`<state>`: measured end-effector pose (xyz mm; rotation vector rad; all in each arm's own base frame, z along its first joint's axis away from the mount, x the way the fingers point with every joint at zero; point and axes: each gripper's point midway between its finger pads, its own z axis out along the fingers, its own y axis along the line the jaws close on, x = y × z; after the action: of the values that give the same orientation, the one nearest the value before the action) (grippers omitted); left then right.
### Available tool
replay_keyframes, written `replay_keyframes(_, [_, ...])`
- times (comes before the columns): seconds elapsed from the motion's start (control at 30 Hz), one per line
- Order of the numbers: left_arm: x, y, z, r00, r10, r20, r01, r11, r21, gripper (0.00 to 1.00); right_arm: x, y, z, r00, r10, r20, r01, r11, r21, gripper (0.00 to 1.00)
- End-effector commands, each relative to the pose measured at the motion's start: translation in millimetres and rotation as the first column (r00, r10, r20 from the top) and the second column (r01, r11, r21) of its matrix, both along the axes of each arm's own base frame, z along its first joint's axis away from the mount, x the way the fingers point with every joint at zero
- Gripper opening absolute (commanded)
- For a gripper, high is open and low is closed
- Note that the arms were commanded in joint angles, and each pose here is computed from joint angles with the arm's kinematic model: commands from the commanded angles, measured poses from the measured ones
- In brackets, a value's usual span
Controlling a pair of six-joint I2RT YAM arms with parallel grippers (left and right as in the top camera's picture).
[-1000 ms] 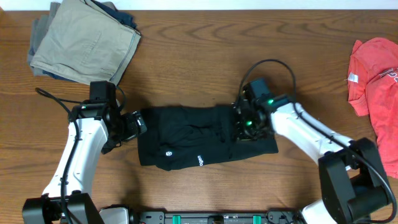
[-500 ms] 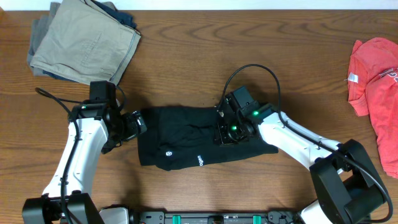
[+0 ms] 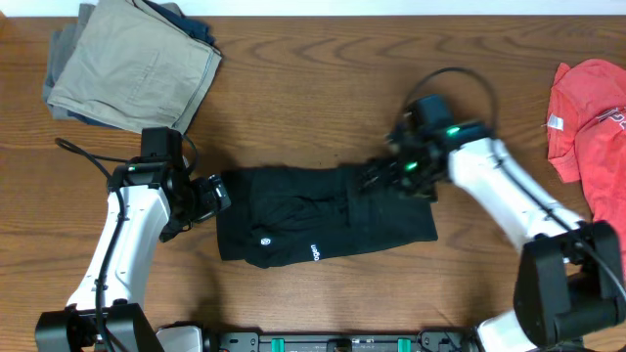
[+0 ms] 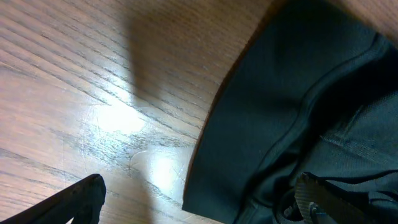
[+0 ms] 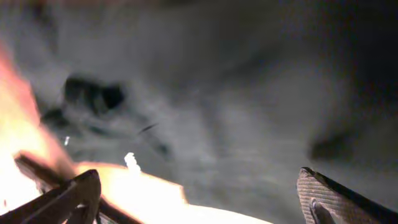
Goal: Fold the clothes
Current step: 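Retract the right gripper to the right side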
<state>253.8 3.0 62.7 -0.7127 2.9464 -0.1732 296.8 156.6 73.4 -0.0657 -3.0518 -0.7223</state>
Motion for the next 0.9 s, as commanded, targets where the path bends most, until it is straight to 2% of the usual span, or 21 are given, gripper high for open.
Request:
replay_keyframes(0.0, [-2.5,-0.5,-4.2,1.000,-0.008,-0.016,0.008,1.000,0.000,0.98,25.2,-48.9,9.1,0.991,-0.124,0.052,0.126,0.991,-0.044,0.99])
replay_keyframes(0.17, [9.8,-22.0,1.2,0.991,-0.116,0.065,0.124,0.984,-0.128,0.98,31.3,-116.3,5.9,0.950,-0.312,0.025,0.313,0.946,-0.082,0.99])
replay_keyframes(0.33, [16.4,-20.3,-1.1,0.992,-0.094,0.081,0.107,0.981,-0.164,0.98,22.6,-157.1,2.8,0.907,-0.421,-0.011,0.416,0.901,-0.125,0.99])
replay_keyframes(0.53, [18.7,-13.2,-17.6,0.997,-0.069,0.038,0.075,0.982,-0.173,0.98,23.0,-175.7,2.5,0.883,-0.469,-0.004,0.465,0.876,-0.132,0.99])
replay_keyframes(0.87, [14.9,-17.5,-53.7,0.994,-0.085,-0.065,0.069,0.972,-0.223,0.97,23.0,-175.2,2.5,0.884,-0.468,-0.004,0.463,0.876,-0.132,0.99])
